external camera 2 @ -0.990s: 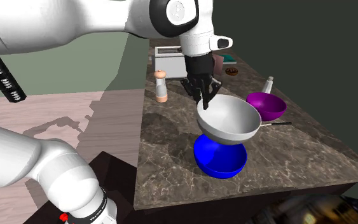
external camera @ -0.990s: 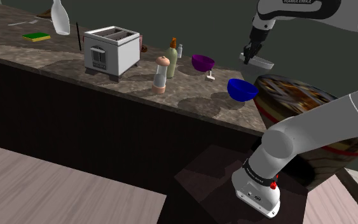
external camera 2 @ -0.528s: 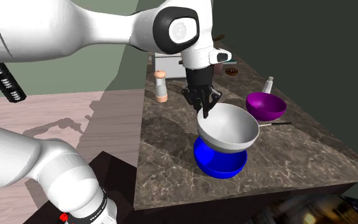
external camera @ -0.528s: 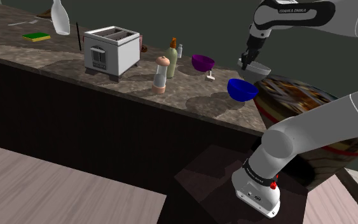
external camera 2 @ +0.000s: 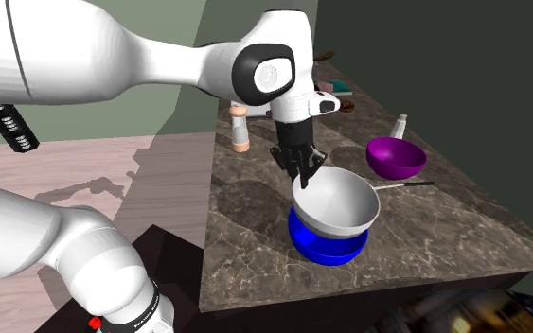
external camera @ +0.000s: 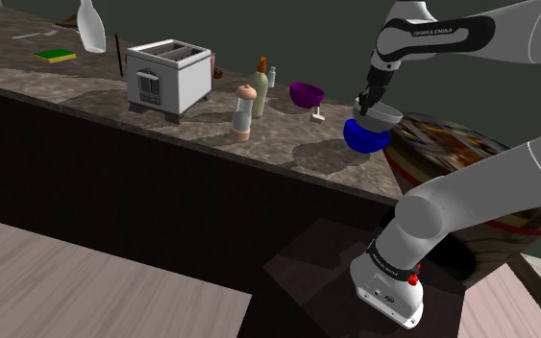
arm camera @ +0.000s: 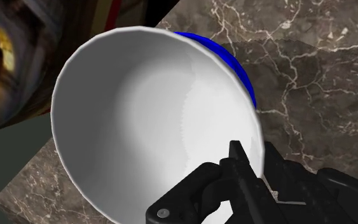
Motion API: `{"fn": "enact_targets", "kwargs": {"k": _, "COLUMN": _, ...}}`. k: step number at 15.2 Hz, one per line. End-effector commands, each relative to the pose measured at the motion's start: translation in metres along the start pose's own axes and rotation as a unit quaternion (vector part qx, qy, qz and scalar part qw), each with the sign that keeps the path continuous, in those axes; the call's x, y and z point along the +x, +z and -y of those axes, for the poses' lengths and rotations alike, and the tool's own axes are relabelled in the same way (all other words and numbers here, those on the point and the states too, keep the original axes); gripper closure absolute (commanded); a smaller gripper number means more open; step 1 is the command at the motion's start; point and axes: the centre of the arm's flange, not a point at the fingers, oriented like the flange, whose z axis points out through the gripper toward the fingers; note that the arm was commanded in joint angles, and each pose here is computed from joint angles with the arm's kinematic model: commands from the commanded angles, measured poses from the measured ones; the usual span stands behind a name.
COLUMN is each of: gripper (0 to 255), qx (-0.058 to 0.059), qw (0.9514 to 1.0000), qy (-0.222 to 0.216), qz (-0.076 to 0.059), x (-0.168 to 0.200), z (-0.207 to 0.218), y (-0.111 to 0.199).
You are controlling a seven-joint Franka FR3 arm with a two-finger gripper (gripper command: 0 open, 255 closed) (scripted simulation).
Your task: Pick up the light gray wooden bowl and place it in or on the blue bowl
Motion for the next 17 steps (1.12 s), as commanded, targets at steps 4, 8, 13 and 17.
{"fn": "enact_targets", "kwargs": {"k": 4, "gripper": 255, "qx": 0.0, "qw": 1.0, "qy": 0.0, "qz": -0.001, "x": -0.001, "z": 0.002, "y": 0.015}}
{"fn": "enact_targets", "kwargs": {"k": 8, "gripper": 255, "qx": 0.0, "qw": 1.0, "qy": 0.0, "qz": -0.001, "x": -0.001, "z": 0.002, "y": 0.015}}
{"fn": "enact_targets", "kwargs": {"k": 13, "gripper": 0, "qx": 0.0, "qw": 1.0, "qy": 0.0, "qz": -0.001, "x": -0.001, "z": 0.002, "y": 0.015}}
{"fn": "enact_targets", "kwargs": {"k": 17, "gripper": 0, "qx": 0.0, "qw": 1.0, "qy": 0.0, "qz": -0.001, "x": -0.001, "z": 0.002, "y": -0.011}}
